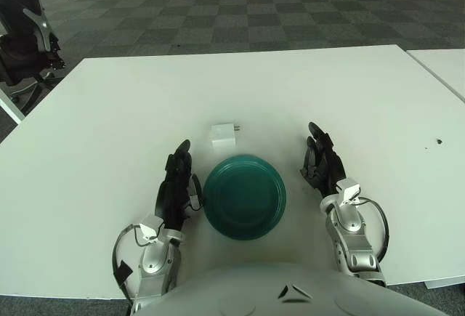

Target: Put the charger into the plate.

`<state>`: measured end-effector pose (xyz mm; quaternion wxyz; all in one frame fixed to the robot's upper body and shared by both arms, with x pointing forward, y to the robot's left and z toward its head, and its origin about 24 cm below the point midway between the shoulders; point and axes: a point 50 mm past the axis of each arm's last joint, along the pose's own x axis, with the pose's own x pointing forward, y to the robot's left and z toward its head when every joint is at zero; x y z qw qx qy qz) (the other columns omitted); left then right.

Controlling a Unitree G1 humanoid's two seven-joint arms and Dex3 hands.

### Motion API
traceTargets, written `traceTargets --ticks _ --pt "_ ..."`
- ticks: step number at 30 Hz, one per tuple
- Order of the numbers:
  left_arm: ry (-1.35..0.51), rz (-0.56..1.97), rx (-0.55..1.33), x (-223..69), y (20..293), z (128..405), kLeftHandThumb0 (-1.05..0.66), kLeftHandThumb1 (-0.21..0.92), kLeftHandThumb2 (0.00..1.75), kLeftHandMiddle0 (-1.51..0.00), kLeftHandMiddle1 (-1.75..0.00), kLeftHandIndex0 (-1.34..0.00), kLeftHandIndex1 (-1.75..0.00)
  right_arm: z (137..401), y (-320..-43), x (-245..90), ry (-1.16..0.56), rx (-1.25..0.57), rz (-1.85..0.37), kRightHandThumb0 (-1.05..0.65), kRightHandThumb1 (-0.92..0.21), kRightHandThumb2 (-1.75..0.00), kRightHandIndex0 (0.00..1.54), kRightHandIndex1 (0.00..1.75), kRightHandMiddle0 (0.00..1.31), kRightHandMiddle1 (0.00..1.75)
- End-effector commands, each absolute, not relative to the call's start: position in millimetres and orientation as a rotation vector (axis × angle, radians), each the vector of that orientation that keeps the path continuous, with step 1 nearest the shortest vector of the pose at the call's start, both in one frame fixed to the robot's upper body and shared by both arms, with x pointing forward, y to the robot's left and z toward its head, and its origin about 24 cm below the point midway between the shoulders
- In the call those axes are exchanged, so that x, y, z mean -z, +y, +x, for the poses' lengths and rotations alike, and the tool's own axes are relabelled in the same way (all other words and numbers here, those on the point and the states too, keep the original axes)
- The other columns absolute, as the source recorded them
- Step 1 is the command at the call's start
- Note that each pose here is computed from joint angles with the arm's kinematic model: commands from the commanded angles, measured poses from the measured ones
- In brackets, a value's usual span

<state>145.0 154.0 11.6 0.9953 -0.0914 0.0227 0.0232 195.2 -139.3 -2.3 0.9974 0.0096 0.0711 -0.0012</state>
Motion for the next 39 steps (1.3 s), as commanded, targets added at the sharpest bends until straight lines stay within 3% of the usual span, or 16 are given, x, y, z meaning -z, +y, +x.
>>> traceTargets --ticks 1,9,13,19,23,27,32,39 --pt "0.016 -0.193 -0.057 -30 157 151 -0.95 0.92 1.02 -0.18 -0.04 0.0 -0.62 161 -138 46 0.407 0.005 0.021 -0.75 -0.92 -0.93 0.04 0.0 0.0 0.21" --pt "0.006 -0.257 -0.083 -57 162 169 -0.9 0.92 1.02 -0.28 -0.06 0.0 -0.86 163 -135 47 0.403 0.001 0.011 -0.73 -0.92 -0.94 0.04 0.0 0.0 0.2" --pt "-0.031 -0.166 -0.09 -78 168 192 -0.88 0.92 1.02 -0.32 -0.06 -0.01 -0.94 163 -135 48 0.406 -0.004 0.02 -0.74 -0.92 -0.94 0.03 0.0 0.0 0.19" --pt "-0.188 0.343 -0.059 -98 164 235 -0.84 0.92 0.98 -0.43 -0.12 -0.12 -1.12 164 -133 48 0.399 -0.011 0.019 -0.75 -0.92 -0.94 0.03 0.0 0.0 0.18" --pt "-0.284 0.671 0.033 -104 161 246 -0.86 0.92 0.96 -0.32 -0.55 -0.14 -1.32 165 -133 48 0.393 -0.02 0.019 -0.76 -0.92 -0.93 0.02 0.0 0.0 0.19" --pt "-0.354 0.965 0.167 -107 158 255 -0.95 0.92 0.89 -0.19 -0.69 -0.11 -1.39 166 -132 49 0.386 -0.033 0.023 -0.76 -0.92 -0.92 0.02 0.0 0.0 0.19" --pt "-0.385 1.163 0.27 -106 147 273 -1.02 0.92 0.83 -0.16 -0.63 -0.12 -1.35 164 -131 48 0.37 -0.047 0.008 -0.77 -0.92 -0.91 0.03 0.0 0.0 0.2" --pt "-0.383 1.248 0.387 -93 136 293 -1.04 0.92 0.71 -0.21 -0.46 -0.14 -1.26 163 -127 47 0.375 -0.043 0.029 -0.77 -0.92 -0.91 0.03 0.0 0.0 0.2"
